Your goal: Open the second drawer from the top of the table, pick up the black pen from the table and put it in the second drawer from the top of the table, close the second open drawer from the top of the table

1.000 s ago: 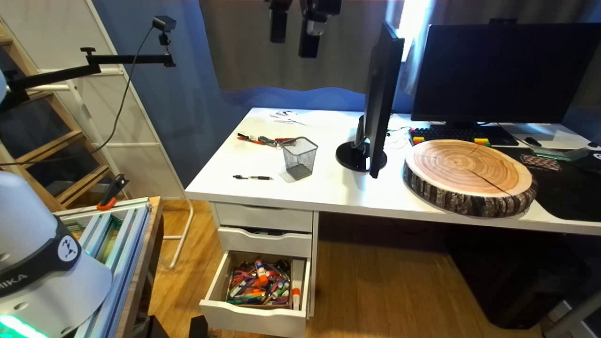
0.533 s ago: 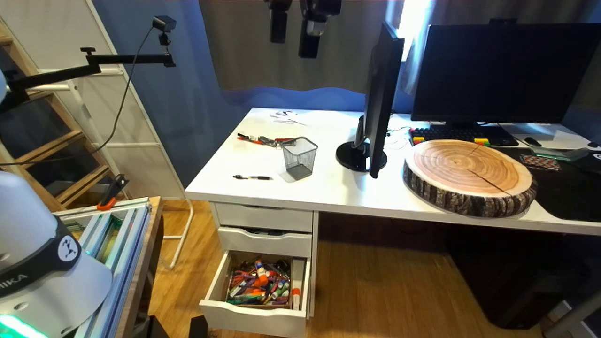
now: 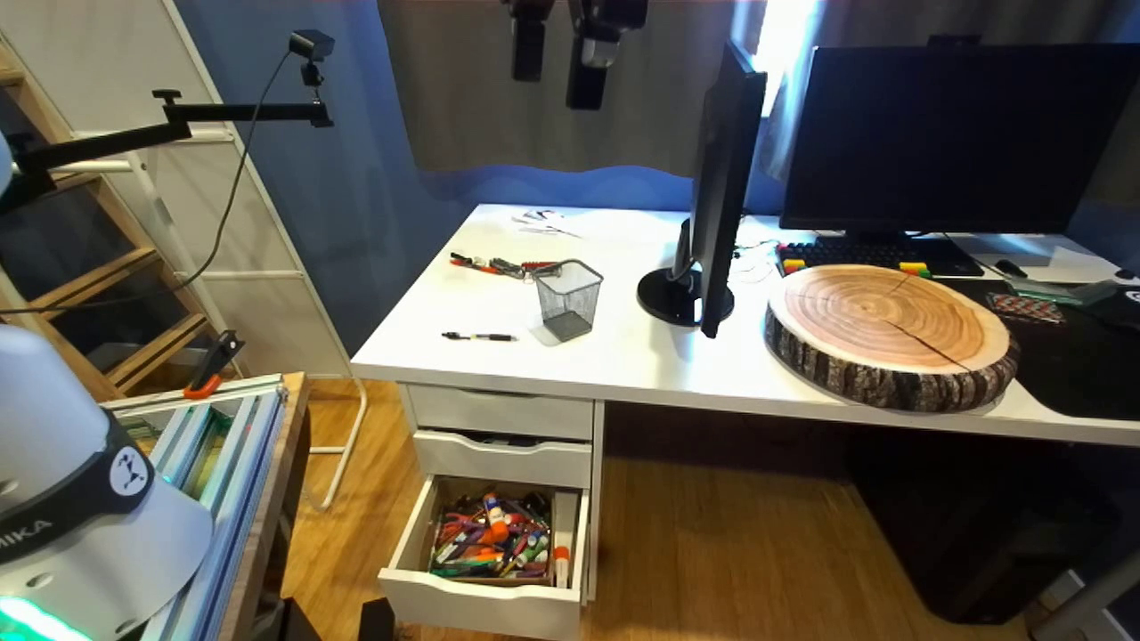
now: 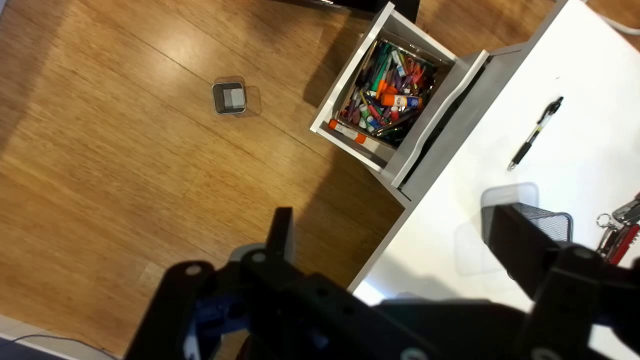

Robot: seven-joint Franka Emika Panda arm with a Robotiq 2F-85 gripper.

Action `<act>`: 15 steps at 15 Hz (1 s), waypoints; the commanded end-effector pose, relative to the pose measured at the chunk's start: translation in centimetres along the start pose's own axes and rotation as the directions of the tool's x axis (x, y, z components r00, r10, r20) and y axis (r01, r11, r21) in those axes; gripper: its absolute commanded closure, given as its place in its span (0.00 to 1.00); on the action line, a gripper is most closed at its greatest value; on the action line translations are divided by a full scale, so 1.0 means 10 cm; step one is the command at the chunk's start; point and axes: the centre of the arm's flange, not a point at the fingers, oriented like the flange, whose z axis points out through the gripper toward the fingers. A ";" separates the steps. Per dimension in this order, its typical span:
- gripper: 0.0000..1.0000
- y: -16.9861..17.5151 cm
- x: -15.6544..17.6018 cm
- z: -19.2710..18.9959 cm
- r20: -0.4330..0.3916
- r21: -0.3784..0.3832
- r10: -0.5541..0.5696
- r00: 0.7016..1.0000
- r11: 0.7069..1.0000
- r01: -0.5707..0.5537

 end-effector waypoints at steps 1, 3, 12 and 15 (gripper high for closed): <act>0.00 0.00 0.00 0.00 0.000 0.000 0.000 1.000 1.000 0.000; 0.00 0.00 0.00 0.00 0.000 0.001 -0.001 1.000 1.000 0.001; 0.00 -0.12 0.18 0.46 0.011 0.076 -0.086 0.996 0.993 0.085; 0.00 -0.12 0.18 0.46 0.011 0.077 -0.086 0.996 0.993 0.085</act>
